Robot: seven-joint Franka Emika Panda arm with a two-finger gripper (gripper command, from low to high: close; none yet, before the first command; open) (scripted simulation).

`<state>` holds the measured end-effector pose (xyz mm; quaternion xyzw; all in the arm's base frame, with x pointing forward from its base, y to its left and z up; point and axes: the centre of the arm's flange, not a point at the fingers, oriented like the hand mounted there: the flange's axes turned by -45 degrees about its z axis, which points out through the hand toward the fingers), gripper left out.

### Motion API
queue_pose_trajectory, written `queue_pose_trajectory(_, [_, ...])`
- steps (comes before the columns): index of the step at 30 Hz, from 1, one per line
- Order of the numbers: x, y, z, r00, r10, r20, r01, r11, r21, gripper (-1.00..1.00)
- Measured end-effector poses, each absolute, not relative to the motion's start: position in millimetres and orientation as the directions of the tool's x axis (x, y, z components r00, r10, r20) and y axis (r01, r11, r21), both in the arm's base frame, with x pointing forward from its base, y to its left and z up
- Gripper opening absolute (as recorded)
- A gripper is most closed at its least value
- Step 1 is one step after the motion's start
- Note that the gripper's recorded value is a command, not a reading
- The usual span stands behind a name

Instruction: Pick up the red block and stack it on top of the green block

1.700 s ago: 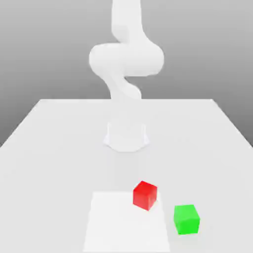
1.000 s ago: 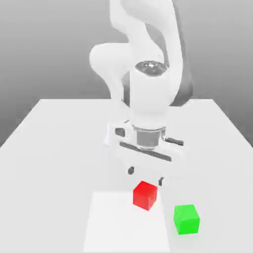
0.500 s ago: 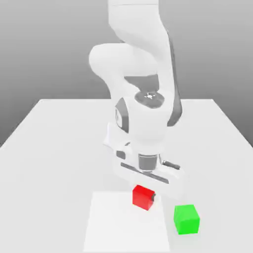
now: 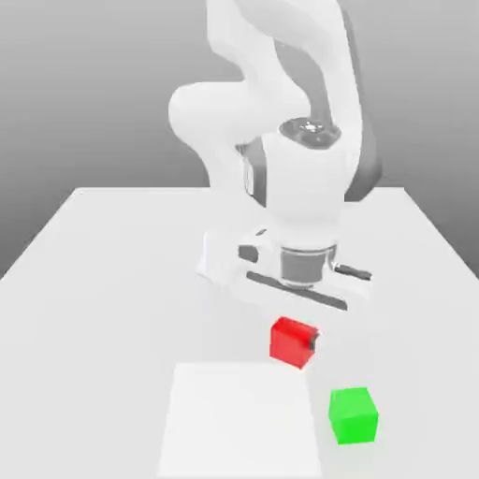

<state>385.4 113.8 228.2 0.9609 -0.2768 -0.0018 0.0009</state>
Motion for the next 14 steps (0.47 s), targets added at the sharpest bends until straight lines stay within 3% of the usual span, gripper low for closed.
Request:
queue_pose_trajectory(4, [411, 153, 239, 0.837, -0.547, 0.001, -0.547, -0.837, -0.002, -1.00])
queue_pose_trajectory(10, [416, 154, 190, 0.829, -0.559, 0.003, -0.559, -0.829, -0.003, -1.00])
queue_pose_trajectory(11, [415, 154, 184, 0.829, -0.559, 0.002, -0.559, -0.829, -0.002, 1.00])
queue_pose_trajectory(14, [415, 154, 184, 0.829, -0.559, 0.002, -0.559, -0.829, -0.002, 1.00])
